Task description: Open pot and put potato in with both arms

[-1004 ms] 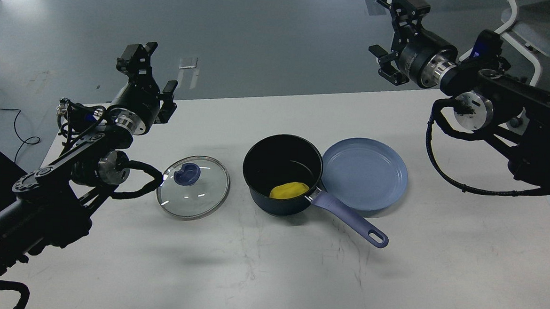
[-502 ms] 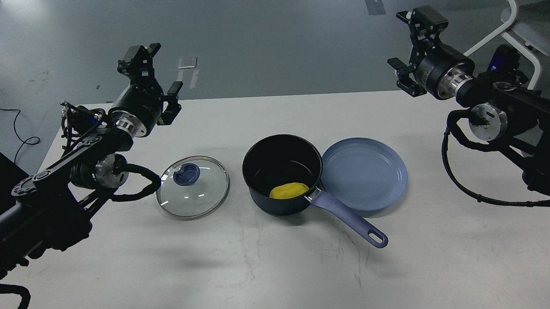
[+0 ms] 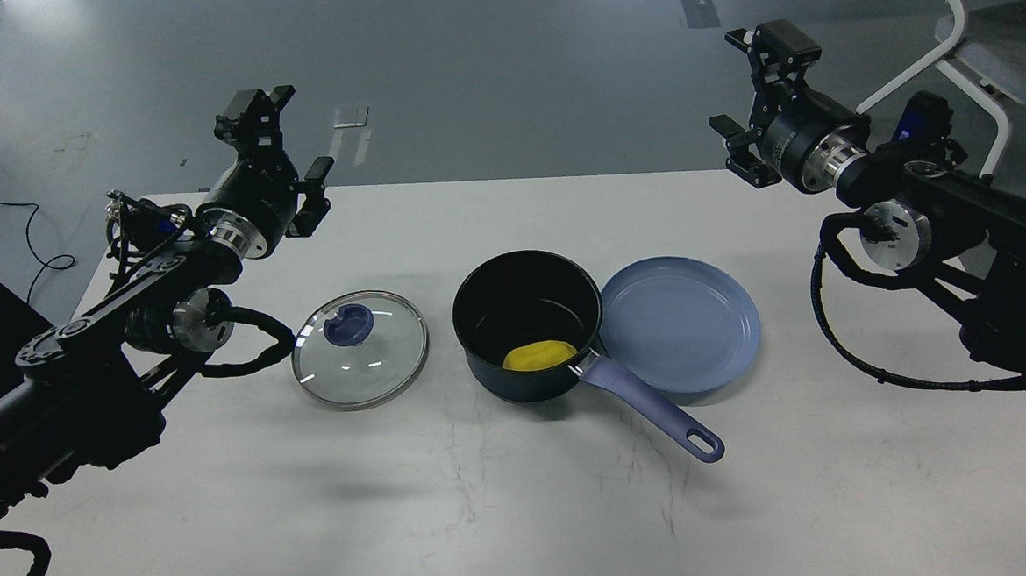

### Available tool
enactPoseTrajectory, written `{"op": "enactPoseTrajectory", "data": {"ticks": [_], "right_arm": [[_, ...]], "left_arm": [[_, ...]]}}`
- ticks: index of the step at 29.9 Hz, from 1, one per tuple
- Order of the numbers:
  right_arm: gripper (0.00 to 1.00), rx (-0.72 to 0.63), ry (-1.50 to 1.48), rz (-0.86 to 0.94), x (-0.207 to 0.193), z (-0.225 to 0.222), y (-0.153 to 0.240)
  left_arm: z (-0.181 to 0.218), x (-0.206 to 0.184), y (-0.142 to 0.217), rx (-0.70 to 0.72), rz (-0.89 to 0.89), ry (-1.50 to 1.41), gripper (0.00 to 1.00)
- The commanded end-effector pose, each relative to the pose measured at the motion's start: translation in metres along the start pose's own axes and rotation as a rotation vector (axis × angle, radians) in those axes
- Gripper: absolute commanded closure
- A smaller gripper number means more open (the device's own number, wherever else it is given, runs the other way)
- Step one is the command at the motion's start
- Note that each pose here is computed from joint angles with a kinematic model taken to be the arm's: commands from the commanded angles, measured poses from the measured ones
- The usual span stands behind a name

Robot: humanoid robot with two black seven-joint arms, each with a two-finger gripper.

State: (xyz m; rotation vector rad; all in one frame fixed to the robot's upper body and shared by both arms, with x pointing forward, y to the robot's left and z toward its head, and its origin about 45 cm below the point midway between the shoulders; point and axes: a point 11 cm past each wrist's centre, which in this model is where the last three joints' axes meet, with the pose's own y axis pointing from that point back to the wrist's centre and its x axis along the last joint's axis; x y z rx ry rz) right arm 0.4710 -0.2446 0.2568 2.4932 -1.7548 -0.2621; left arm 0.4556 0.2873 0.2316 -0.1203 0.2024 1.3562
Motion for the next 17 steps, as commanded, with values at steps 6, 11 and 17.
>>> {"op": "enactPoseTrajectory", "data": {"ticks": [6,11,17], "right_arm": [[0.0,-0.082,0.014,-0.046,-0.017,0.034,0.003],[0.0,-0.104,0.002,-0.058,-0.023,0.044,0.006],[0.0,-0.14,-0.025,-0.085,-0.041,0.069,0.007]], "left_arm": [[-0.013,0.001,0.005,0.025,0.009,0.007,0.02],[-0.013,0.002,0.005,0.026,0.011,0.007,0.02],[-0.011,0.004,0.005,0.025,0.014,0.002,0.02]]}}
